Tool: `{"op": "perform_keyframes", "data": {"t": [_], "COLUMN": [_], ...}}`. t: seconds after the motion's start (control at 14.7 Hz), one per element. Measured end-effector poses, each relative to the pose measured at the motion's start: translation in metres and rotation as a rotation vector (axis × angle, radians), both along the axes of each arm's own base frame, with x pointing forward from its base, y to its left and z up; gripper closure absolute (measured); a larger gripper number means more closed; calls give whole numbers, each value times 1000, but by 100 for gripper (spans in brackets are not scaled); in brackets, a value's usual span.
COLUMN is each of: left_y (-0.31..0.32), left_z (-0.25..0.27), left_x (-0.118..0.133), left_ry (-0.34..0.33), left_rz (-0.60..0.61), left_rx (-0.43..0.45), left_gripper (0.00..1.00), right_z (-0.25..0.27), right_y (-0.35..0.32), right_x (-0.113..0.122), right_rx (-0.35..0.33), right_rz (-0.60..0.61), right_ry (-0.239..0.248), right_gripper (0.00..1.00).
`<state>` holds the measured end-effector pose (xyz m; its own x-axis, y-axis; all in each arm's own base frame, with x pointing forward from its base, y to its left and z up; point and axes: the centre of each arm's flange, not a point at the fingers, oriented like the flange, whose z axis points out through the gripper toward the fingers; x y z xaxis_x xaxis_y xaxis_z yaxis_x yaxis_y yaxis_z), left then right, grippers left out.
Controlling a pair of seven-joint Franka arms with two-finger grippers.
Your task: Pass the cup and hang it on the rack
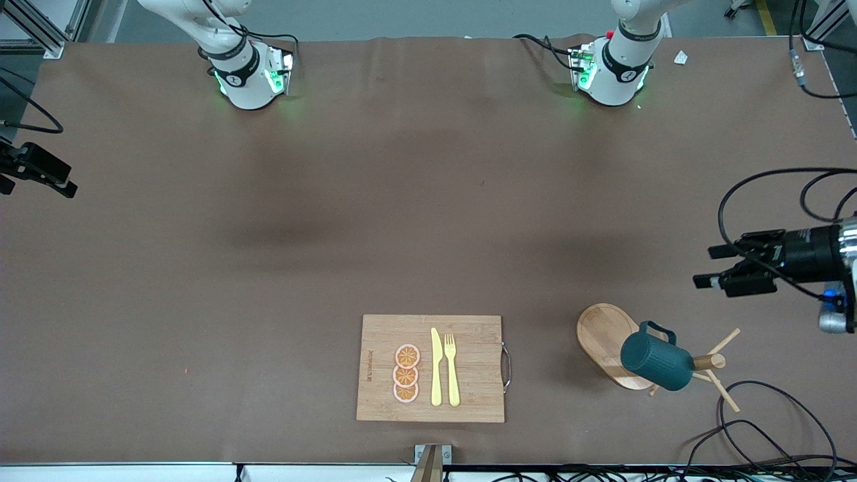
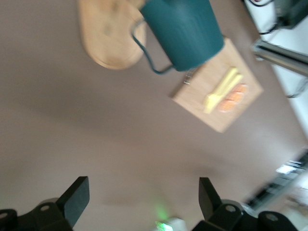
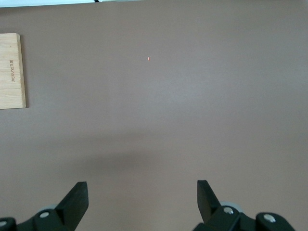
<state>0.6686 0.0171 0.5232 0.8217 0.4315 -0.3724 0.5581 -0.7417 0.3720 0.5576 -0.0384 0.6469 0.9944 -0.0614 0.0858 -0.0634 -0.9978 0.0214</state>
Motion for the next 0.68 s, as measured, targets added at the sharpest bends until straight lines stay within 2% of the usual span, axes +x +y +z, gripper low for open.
{"op": "perform_keyframes", "data": {"t": [0.34, 0.48, 0.68], "left_y": [15, 16, 7], "left_z": [62, 85, 113], "left_x": [-36, -49, -70], "left_ry": [-148, -175, -174], "left_rz": [-296, -362, -404], "left_rx": [254, 358, 427], "left_gripper": [0, 0, 0], "right_z": [0, 0, 0], "right_y": [0, 0, 0], "right_x": [0, 0, 0], "right_rx": [0, 0, 0], "right_rz": [1, 2, 2], "right_ry": [0, 0, 0], "right_gripper": [0, 0, 0]}}
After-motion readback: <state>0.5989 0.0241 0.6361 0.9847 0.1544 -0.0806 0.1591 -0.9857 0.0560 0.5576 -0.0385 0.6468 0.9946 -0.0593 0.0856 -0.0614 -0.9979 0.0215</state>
